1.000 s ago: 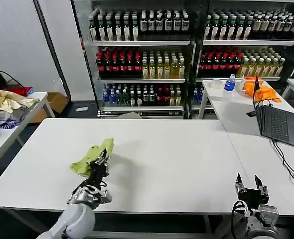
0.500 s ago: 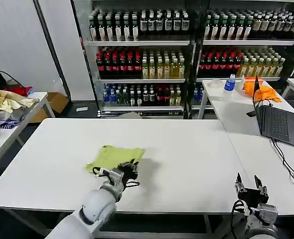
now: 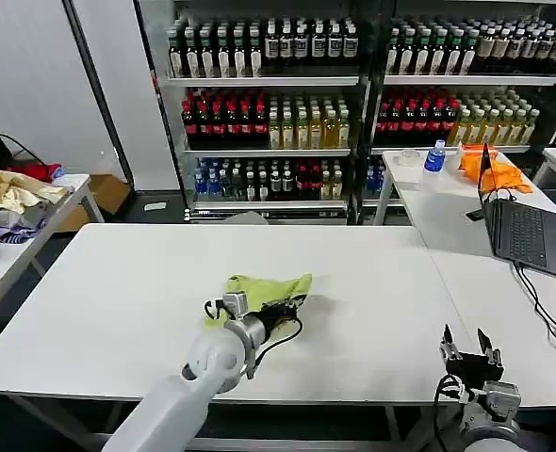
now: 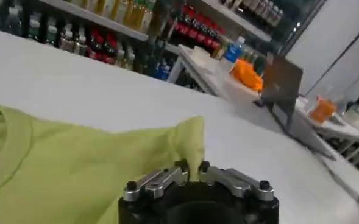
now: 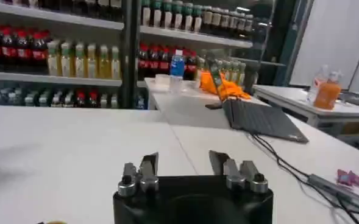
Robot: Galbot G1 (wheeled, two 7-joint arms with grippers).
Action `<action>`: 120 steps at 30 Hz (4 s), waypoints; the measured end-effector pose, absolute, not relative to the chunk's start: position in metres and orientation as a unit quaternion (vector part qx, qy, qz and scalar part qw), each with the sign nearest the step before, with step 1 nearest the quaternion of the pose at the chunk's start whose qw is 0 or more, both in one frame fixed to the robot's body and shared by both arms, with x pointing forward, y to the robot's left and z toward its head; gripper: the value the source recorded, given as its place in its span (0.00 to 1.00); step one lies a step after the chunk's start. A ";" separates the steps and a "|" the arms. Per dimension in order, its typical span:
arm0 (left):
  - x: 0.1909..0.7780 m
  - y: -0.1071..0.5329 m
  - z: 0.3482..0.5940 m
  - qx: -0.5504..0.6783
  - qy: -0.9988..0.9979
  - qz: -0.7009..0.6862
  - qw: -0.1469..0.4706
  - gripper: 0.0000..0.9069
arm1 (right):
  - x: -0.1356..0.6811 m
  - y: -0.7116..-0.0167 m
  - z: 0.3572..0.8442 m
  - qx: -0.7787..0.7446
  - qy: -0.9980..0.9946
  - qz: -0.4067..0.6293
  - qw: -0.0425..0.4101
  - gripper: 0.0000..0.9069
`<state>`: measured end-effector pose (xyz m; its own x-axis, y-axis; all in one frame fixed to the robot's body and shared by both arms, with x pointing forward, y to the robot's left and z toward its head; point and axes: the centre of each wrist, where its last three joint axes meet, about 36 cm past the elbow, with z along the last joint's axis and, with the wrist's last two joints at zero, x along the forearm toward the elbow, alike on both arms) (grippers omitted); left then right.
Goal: Fold and organize the clothes.
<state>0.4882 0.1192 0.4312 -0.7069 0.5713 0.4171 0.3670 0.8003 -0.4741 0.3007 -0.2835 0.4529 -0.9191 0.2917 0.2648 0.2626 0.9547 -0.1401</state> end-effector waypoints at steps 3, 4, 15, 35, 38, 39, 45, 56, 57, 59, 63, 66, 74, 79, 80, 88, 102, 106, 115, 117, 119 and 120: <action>0.492 0.117 0.431 -0.259 -0.903 0.202 0.276 1.00 | 0.302 -0.282 0.452 -0.138 -0.979 0.047 0.141 1.00; 0.493 0.116 0.431 -0.260 -0.903 0.208 0.273 1.00 | 0.303 -0.282 0.451 -0.137 -0.979 0.046 0.141 1.00; 0.481 0.140 0.437 -0.254 -0.906 0.259 0.217 1.00 | 0.319 -0.267 0.449 -0.110 -0.984 0.006 0.138 1.00; 0.407 0.245 0.442 -0.115 -0.972 0.170 0.116 1.00 | 0.445 -0.161 0.426 -0.009 -0.959 -0.177 0.219 1.00; 0.399 0.251 0.443 -0.104 -0.975 0.163 0.111 1.00 | 0.464 -0.147 0.426 -0.002 -0.953 -0.195 0.233 0.92; 0.397 0.253 0.443 -0.101 -0.976 0.161 0.110 1.00 | 0.470 -0.142 0.425 0.001 -0.950 -0.201 0.239 0.74; 0.391 0.260 0.444 -0.089 -0.979 0.150 0.105 1.00 | 0.496 -0.119 0.424 0.009 -0.939 -0.218 0.266 0.00; 0.389 0.264 0.446 -0.082 -0.982 0.140 0.098 1.00 | 0.521 -0.115 0.422 0.001 -0.934 -0.211 0.288 0.00; 0.389 0.265 0.446 -0.081 -0.982 0.139 0.097 1.00 | 0.523 -0.116 0.422 -0.001 -0.935 -0.208 0.289 0.00; 0.389 0.265 0.446 -0.080 -0.982 0.138 0.097 1.00 | 0.529 -0.118 0.421 -0.001 -0.936 -0.200 0.290 0.00; 0.389 0.266 0.445 -0.079 -0.983 0.136 0.097 1.00 | 0.541 -0.122 0.419 -0.003 -0.940 -0.182 0.289 0.00; 0.388 0.266 0.444 -0.079 -0.983 0.134 0.097 1.00 | 0.551 -0.124 0.418 -0.002 -0.944 -0.166 0.286 0.00; 0.387 0.265 0.445 -0.081 -0.983 0.132 0.096 1.00 | 0.577 -0.125 0.419 0.004 -0.953 -0.131 0.272 0.42; 0.385 0.266 0.446 -0.081 -0.984 0.128 0.094 1.00 | 0.580 -0.128 0.416 0.016 -0.960 -0.098 0.260 1.00; 0.385 0.266 0.447 -0.082 -0.984 0.127 0.094 1.00 | 0.580 -0.128 0.415 0.018 -0.962 -0.090 0.257 1.00; 0.380 0.267 0.449 -0.082 -0.985 0.122 0.091 1.00 | 0.548 -0.144 0.410 0.020 -0.984 -0.017 0.176 1.00; 0.365 0.261 0.449 -0.082 -0.987 0.113 0.081 1.00 | 0.416 -0.200 0.404 -0.018 -0.999 0.035 0.012 1.00; 0.360 0.261 0.451 -0.081 -0.988 0.108 0.079 1.00 | 0.377 -0.210 0.407 -0.027 -0.999 0.039 -0.006 1.00; 0.348 0.262 0.456 -0.082 -0.989 0.098 0.074 1.00 | 0.319 -0.223 0.421 -0.043 -0.997 0.053 -0.022 1.00; 0.345 0.261 0.456 -0.084 -0.989 0.097 0.074 1.00 | 0.310 -0.225 0.424 -0.047 -0.997 0.054 -0.025 1.00; 0.342 0.260 0.457 -0.086 -0.989 0.095 0.073 1.00 | 0.303 -0.227 0.428 -0.051 -0.997 0.055 -0.029 1.00; 0.341 0.260 0.457 -0.086 -0.989 0.094 0.072 1.00 | 0.299 -0.228 0.430 -0.053 -0.997 0.057 -0.031 1.00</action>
<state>0.3408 0.2599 0.4571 -0.9748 0.1834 0.1271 0.1561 0.9675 -0.1990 0.2993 -0.2277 0.4297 -0.9925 0.1020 -0.0671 0.1089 0.9880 -0.1098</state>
